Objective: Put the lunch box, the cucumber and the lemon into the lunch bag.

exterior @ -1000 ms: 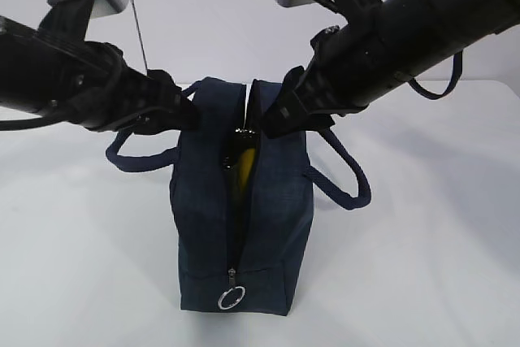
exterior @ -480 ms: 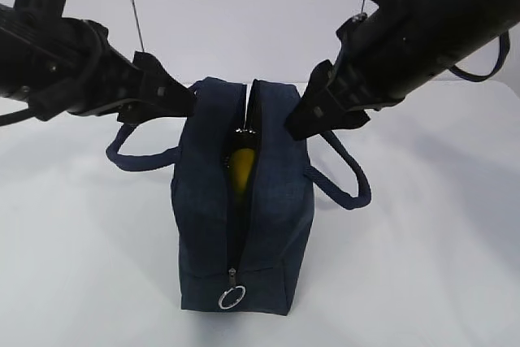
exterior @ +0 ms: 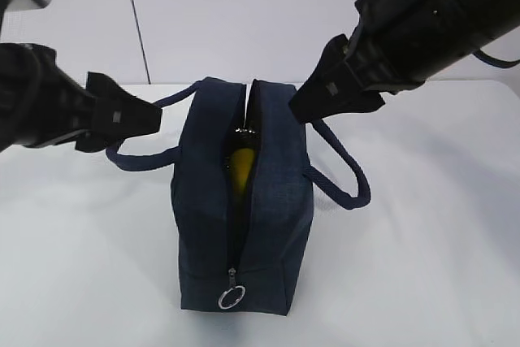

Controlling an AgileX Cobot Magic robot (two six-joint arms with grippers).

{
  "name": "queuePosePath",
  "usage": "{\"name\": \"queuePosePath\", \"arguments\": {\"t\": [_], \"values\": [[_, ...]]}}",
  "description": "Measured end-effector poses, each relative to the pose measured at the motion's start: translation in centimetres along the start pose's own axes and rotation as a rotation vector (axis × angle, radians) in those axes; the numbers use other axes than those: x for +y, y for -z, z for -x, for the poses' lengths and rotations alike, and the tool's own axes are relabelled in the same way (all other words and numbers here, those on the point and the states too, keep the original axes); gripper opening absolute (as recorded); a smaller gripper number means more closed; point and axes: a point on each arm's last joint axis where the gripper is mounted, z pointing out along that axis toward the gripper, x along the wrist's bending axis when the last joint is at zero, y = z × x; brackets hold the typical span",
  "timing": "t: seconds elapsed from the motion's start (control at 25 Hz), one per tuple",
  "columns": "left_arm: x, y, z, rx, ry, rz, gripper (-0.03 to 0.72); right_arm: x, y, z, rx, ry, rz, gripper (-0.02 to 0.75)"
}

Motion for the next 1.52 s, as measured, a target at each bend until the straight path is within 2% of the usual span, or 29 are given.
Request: {"name": "queuePosePath", "arguments": {"t": [0.32, 0.56, 0.64, 0.88, 1.12, 1.52], "values": [[-1.1, 0.3, 0.0, -0.01, 0.01, -0.016, 0.412, -4.0, 0.2, -1.8, 0.053, -0.06, 0.118, 0.241], [-2.0, 0.0, 2.0, -0.07, -0.048, -0.038, 0.41, -6.7, -0.5, -2.7, 0.121, -0.091, 0.139, 0.241], [-2.3, -0.1, 2.3, -0.074, -0.042, -0.034, 0.407, -7.7, -1.0, -2.9, 0.141, -0.104, 0.132, 0.241], [-4.3, -0.5, 1.9, -0.064, 0.01, -0.077, 0.406, -9.6, -1.9, -3.4, 0.197, -0.103, 0.137, 0.241], [-4.3, -0.6, 1.8, -0.052, 0.02, -0.067, 0.405, -11.2, -2.6, -3.6, 0.219, -0.099, 0.123, 0.241], [-5.1, -2.1, 1.4, -0.038, 0.059, -0.124, 0.405, -12.5, -3.1, -3.9, 0.242, -0.084, 0.14, 0.241]]}}
